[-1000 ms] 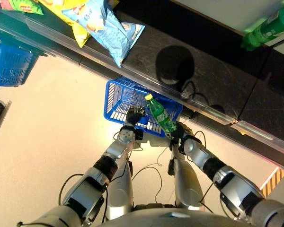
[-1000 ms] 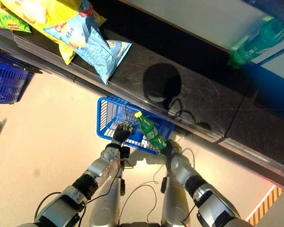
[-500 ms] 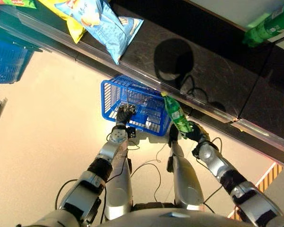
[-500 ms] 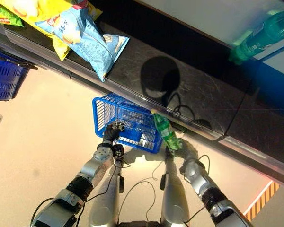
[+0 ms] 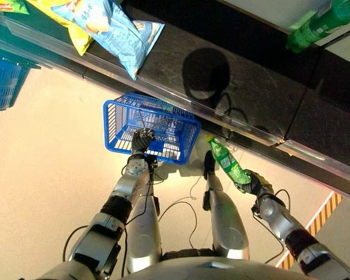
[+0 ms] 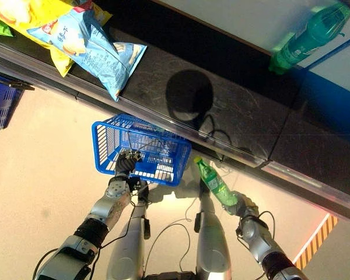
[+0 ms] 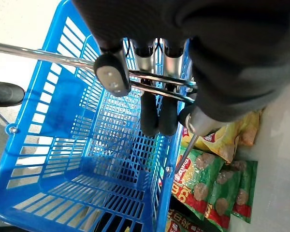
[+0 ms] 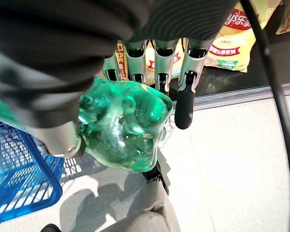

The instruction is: Pick up the snacks into the basket

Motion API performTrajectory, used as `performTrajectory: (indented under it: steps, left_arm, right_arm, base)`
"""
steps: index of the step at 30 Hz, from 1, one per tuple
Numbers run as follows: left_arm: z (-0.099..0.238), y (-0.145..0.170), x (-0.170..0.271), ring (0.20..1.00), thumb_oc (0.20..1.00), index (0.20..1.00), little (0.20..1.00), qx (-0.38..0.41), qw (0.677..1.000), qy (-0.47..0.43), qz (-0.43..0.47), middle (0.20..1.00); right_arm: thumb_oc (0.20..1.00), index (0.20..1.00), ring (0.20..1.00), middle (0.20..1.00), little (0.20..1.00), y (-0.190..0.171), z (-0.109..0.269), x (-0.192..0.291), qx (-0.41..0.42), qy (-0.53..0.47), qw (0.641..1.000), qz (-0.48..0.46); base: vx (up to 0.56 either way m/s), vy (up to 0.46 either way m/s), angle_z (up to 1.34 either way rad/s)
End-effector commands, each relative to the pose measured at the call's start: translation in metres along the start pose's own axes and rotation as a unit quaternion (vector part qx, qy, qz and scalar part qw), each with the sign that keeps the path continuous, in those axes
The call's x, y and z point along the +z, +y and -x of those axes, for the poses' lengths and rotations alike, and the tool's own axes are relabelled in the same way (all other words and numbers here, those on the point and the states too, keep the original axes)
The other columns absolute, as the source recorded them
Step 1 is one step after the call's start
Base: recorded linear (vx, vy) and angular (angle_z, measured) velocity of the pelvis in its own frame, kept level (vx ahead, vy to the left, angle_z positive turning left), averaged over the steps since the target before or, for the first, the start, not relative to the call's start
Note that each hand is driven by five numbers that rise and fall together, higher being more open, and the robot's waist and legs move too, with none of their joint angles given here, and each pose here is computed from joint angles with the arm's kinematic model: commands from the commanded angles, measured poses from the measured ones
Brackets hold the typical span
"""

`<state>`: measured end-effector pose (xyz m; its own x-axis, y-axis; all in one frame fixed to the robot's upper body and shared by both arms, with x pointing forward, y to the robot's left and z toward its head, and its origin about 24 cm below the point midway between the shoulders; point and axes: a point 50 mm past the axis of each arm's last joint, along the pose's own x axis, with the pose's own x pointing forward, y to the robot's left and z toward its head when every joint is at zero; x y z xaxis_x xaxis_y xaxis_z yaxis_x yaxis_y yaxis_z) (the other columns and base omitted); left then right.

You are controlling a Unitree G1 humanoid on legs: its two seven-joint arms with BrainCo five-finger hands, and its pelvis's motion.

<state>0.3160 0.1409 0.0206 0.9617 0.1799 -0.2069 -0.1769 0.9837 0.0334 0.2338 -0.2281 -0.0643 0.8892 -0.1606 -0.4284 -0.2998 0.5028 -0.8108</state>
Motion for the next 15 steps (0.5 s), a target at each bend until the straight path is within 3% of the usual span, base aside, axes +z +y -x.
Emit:
performTrajectory:
  steps: [1, 7, 9, 15]
  left_arm:
    - [-0.002, -0.022, 0.054, 0.200, 0.200, 0.200, 0.200, -0.037, 0.992, -0.118, 0.031, 0.200]
    - [0.007, -0.056, 0.064, 0.200, 0.200, 0.200, 0.200, -0.104, 0.985, -0.133, 0.039, 0.200]
    - [0.013, -0.075, 0.070, 0.200, 0.200, 0.200, 0.200, -0.141, 0.979, -0.143, 0.034, 0.200]
    - [0.026, -0.101, 0.072, 0.200, 0.200, 0.200, 0.200, -0.197, 0.969, -0.148, 0.028, 0.200]
  right_arm:
    - [0.200, 0.200, 0.200, 0.200, 0.200, -0.012, -0.008, 0.022, -0.022, -0.056, 0.997, 0.039]
    - [0.200, 0.200, 0.200, 0.200, 0.200, -0.007, -0.026, 0.059, -0.005, -0.089, 0.989, 0.115]
    - [0.200, 0.200, 0.200, 0.200, 0.200, -0.009, -0.035, 0.091, -0.005, -0.125, 0.982, 0.141]
    - [0.200, 0.200, 0.200, 0.200, 0.200, -0.012, -0.039, 0.141, -0.012, -0.186, 0.972, 0.145]
  base:
    - [0.00, 0.000, 0.00]
    - [0.00, 0.000, 0.00]
    - [0.00, 0.000, 0.00]
    - [0.00, 0.005, 0.01]
